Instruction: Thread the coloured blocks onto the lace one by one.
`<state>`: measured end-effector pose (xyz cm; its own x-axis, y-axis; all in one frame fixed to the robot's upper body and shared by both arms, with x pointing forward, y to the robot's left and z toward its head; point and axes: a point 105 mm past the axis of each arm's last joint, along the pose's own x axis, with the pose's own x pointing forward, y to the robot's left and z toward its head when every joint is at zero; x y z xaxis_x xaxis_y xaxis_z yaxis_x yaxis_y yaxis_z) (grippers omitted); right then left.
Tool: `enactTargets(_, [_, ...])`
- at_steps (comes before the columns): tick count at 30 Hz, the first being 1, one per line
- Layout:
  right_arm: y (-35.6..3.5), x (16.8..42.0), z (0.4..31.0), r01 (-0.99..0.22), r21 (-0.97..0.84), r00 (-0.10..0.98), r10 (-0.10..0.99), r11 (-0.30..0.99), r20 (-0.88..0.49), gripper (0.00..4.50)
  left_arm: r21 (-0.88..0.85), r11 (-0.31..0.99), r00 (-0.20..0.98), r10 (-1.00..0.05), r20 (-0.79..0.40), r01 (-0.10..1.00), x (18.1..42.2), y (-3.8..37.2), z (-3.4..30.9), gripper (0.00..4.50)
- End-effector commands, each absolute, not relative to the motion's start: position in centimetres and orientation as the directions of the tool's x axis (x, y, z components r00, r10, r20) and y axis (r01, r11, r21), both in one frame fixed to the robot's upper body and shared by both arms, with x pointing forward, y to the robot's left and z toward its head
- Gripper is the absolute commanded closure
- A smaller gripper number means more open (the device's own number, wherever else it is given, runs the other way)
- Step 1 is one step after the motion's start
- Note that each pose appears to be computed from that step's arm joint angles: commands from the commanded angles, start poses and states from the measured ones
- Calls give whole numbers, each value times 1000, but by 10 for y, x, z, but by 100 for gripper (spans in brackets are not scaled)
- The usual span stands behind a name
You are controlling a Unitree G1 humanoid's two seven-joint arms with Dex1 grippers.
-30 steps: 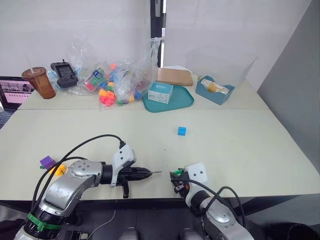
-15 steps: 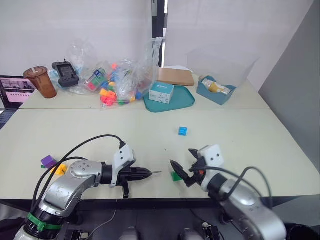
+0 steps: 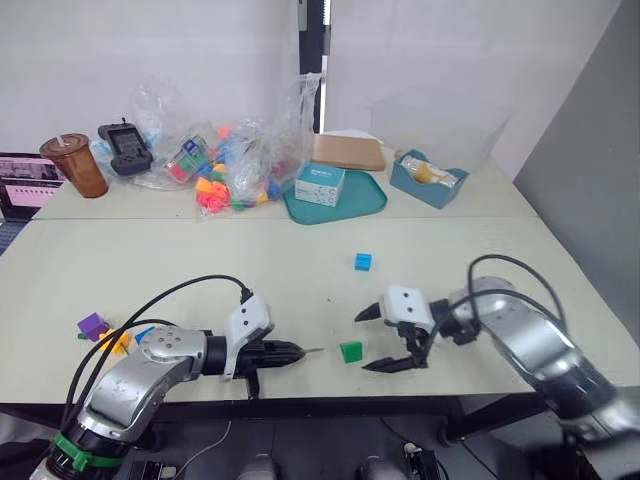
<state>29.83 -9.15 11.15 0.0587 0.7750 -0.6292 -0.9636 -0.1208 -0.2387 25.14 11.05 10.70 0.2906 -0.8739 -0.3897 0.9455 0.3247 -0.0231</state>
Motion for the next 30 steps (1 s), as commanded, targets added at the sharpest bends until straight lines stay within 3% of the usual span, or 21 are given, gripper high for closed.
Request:
enactTargets(1, [-87, 301, 114, -947, -255, 10, 776, -195, -631, 4, 5, 312, 291, -877, -382, 950, 247, 108, 114, 450])
enactTargets(8, [-87, 296, 100, -943, -228, -41, 766, -241, -642, 4, 7, 324, 302, -872, -385, 946, 245, 110, 114, 450])
enactTargets(11, [-92, 300, 94, -949, -223, -26, 761, -222, -648, 84, 7, 325, 303, -872, -386, 946, 244, 110, 115, 450])
enactTargets(18, [-90, 297, 87, -954, -209, -30, 765, -213, -643, 317, 9, 321, 299, -870, -393, 947, 244, 110, 114, 450])
enactTargets(30, [-79, 299, 86, -965, -216, 32, 747, -151, -664, 318, 32, 295, 277, -846, -456, 955, 259, 80, 104, 450])
